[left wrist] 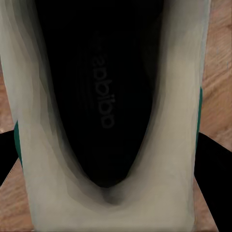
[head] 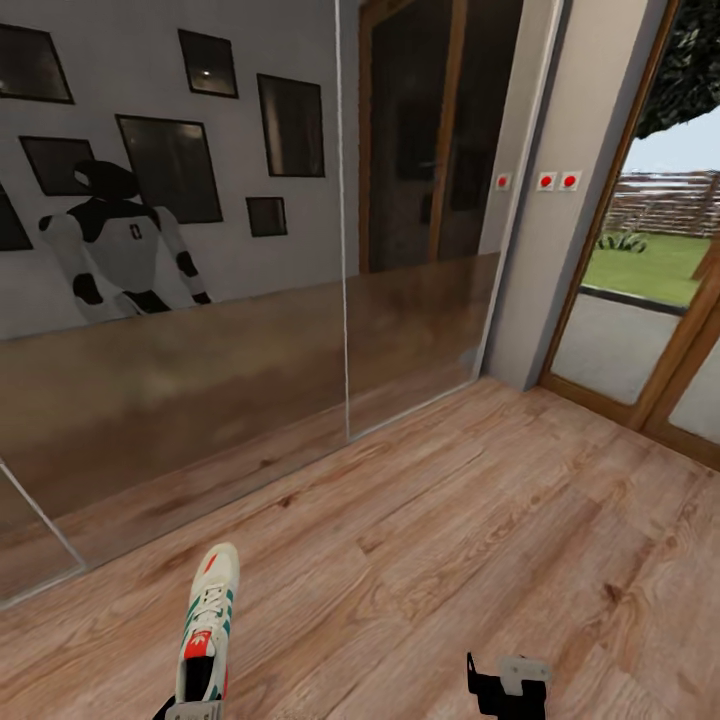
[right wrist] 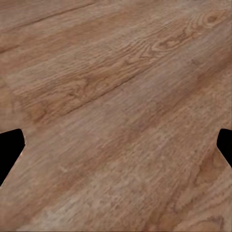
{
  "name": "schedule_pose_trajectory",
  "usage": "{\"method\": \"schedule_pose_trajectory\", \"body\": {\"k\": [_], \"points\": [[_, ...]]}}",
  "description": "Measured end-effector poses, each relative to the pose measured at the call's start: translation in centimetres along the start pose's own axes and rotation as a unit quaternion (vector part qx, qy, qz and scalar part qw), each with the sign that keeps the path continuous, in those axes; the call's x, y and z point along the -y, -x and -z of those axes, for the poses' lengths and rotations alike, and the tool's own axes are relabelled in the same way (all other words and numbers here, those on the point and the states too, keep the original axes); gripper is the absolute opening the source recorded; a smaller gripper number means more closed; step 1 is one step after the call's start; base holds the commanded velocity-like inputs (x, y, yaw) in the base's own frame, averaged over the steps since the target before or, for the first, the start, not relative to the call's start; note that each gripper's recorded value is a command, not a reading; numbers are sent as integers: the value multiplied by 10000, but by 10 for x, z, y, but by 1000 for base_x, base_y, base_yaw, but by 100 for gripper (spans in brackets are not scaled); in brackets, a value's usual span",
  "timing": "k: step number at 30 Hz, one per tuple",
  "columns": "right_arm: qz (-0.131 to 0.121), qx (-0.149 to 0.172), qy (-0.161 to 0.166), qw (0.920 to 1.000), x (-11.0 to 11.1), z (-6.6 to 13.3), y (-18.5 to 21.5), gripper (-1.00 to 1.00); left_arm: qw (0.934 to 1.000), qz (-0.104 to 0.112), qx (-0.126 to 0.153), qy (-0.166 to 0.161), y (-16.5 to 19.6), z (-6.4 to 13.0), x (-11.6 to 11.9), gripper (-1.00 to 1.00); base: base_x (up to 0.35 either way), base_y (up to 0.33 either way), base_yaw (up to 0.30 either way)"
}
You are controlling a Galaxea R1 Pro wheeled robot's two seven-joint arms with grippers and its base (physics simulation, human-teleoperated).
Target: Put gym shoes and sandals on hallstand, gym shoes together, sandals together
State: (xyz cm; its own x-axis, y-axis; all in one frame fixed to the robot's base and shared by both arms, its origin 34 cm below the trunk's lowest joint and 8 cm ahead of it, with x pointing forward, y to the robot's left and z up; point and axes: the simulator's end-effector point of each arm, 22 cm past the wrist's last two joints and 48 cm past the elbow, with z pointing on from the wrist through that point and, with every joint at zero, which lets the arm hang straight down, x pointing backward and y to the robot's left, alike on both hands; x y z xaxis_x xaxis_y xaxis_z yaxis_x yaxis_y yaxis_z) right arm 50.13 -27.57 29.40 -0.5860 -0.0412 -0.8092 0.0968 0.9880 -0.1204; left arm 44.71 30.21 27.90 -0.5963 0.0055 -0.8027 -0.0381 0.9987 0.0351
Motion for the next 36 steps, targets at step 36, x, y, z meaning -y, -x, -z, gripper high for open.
{"method": "schedule_pose_trajectory", "body": {"k": [36], "points": [[-6, -1, -4, 10000, 0, 0, 0, 100, 10000, -1, 0, -1, 0, 0, 0, -100, 0, 0, 285]]}}
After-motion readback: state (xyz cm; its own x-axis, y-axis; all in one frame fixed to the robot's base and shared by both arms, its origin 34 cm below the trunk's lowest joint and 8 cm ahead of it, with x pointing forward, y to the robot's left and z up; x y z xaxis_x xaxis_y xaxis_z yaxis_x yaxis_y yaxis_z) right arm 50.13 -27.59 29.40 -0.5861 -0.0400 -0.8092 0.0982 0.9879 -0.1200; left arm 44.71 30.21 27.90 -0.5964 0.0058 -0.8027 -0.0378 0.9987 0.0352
